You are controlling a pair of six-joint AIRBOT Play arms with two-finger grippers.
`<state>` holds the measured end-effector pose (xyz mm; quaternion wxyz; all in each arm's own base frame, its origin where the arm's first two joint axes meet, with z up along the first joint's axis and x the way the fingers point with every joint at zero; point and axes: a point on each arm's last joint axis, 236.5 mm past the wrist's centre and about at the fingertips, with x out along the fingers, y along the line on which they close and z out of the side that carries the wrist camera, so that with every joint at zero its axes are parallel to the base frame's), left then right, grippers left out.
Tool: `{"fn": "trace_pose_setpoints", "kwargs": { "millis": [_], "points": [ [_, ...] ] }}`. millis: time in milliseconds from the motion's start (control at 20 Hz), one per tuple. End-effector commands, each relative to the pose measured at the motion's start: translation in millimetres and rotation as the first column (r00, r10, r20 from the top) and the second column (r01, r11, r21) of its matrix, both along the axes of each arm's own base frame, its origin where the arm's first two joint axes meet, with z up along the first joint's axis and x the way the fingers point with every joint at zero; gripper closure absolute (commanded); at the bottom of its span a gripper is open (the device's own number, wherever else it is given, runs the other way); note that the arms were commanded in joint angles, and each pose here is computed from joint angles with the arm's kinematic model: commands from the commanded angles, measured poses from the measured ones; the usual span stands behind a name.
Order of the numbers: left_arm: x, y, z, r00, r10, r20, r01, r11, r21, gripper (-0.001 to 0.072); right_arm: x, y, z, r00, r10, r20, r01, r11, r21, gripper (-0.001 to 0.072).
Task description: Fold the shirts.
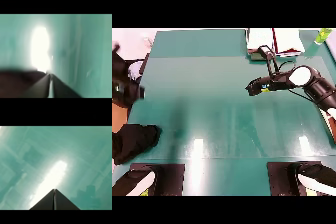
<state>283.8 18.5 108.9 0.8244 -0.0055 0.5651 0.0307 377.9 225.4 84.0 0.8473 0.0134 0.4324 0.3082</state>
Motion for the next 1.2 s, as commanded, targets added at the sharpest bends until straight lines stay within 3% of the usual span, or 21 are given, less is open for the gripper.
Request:
{"fn": "trace_pose_setpoints", "kwargs": {
  "millis": [0, 150, 450, 500, 550, 600, 750, 900, 1150],
  "points": [
    [-62, 37, -76, 0.963, 0.141, -0.229, -0.135, 0.99, 0.044, 0.0042, 0, 0, 0, 1.0, 0.0, -0.001, 0.0, 1.0, -0.001, 0.0687],
    [-93, 53, -127, 0.922, 0.203, -0.329, -0.178, 0.979, 0.104, 0.0048, 0, 0, 0, 1.0, 0.0, -0.001, 0.0, 1.0, -0.001, 0.0687],
    [-115, 49, -169, 0.893, 0.249, -0.375, -0.226, 0.969, 0.104, 0.0053, 0, 0, 0, 1.0, 0.0, 0.0, 0.0, 1.0, 0.0, 0.0687],
    [-114, 49, -167, 0.892, 0.255, -0.373, -0.233, 0.967, 0.103, 0.0294, 0, 0, 0, 1.0, 0.0, 0.0, 0.0, 1.0, 0.0, 0.0687],
    [-111, 49, -164, 0.896, 0.251, -0.365, -0.23, 0.968, 0.1, 0.062, 0, 0, 0, 1.0, -0.001, 0.001, 0.001, 1.0, 0.0, 0.0688],
    [-106, 49, -158, 0.902, 0.247, -0.354, -0.227, 0.969, 0.097, 0.0663, 1, 0, 0, 1.0, -0.002, 0.002, 0.002, 1.0, 0.0, 0.0687],
    [-70, 46, -111, 0.949, 0.197, -0.247, -0.185, 0.98, 0.069, 0.068, 0, -1, 13, 0.999, -0.005, 0.034, 0.005, 1.0, 0.012, 0.0687],
    [-14, 17, -9, 0.998, 0.061, -0.006, -0.06, 0.996, 0.071, 0.0681, -2, -4, 53, 0.991, -0.019, 0.131, 0.013, 0.999, 0.048, 0.0688],
    [13, -78, 141, 0.917, -0.156, 0.368, 0.17, 0.985, -0.006, 0.0683, 2, -6, 157, 0.956, -0.045, 0.289, 0.007, 0.991, 0.13, 0.0688]
  ]
}}
